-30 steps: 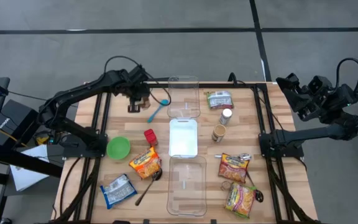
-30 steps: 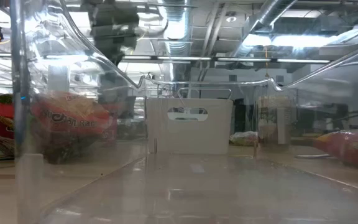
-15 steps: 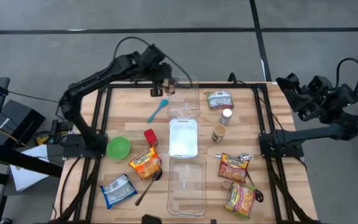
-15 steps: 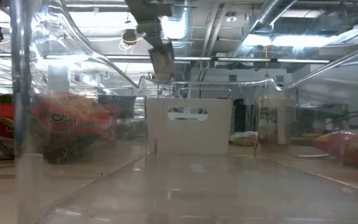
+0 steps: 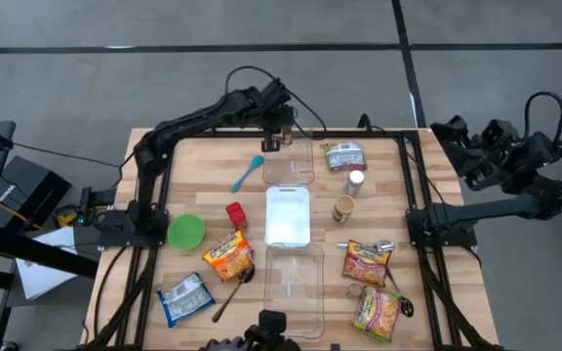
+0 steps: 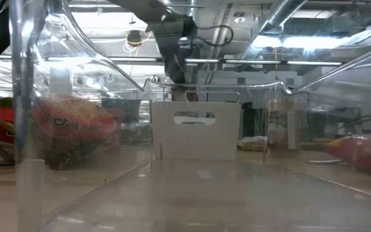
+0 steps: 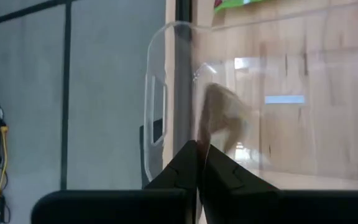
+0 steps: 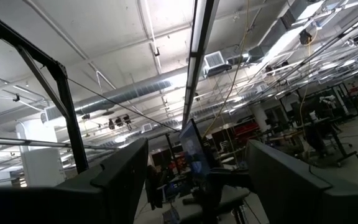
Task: Pick & Place Food Item
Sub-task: Put the orange seasoning pack into the top transparent bin, then put the red seasoning can into the top transparent bin
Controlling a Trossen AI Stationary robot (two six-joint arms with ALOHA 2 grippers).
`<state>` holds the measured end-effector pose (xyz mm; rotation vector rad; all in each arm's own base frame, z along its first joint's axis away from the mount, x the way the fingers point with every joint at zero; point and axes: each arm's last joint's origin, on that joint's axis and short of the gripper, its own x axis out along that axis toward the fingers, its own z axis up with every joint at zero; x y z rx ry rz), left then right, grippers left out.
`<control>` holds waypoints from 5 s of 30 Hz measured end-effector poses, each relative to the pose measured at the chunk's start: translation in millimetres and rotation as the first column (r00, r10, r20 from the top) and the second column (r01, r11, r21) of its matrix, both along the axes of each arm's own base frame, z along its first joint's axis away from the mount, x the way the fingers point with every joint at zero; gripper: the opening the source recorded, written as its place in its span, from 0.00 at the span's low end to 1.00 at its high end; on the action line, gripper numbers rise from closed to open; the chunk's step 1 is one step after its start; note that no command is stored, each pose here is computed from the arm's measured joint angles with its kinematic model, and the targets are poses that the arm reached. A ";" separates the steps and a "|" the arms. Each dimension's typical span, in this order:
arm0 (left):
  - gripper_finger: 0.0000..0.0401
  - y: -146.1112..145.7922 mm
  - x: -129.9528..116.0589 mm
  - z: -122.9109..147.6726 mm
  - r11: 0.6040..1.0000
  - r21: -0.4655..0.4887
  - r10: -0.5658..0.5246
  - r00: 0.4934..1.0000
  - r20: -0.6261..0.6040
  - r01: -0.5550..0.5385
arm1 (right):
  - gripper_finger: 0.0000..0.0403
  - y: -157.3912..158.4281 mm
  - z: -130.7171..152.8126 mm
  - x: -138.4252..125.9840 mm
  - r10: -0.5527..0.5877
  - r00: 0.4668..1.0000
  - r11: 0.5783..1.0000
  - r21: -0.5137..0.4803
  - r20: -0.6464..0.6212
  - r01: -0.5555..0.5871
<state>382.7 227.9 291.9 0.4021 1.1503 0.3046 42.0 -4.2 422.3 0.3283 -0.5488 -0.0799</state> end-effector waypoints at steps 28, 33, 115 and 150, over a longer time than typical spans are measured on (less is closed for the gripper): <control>0.00 29.1 0.0 -22.7 0.990 -0.068 0.126 0.990 0.057 -0.122 | 0.65 0.0 -1.4 0.8 0.000 1.000 1.000 0.000 -0.017 0.000; 0.00 29.0 -0.3 -22.9 0.989 -0.089 0.125 0.990 0.065 -0.119 | 0.65 0.0 -1.9 1.1 0.000 1.000 1.000 0.000 -0.023 0.000; 0.34 -175.2 -131.2 111.7 0.955 0.132 -0.279 0.654 0.703 0.265 | 0.65 0.1 -0.4 0.4 0.018 1.000 0.999 0.026 0.000 -0.018; 0.59 -230.2 -110.4 31.7 0.716 -0.240 -0.695 0.699 -0.166 0.655 | 0.65 0.3 -1.0 0.6 0.026 1.000 0.999 0.025 -0.007 -0.025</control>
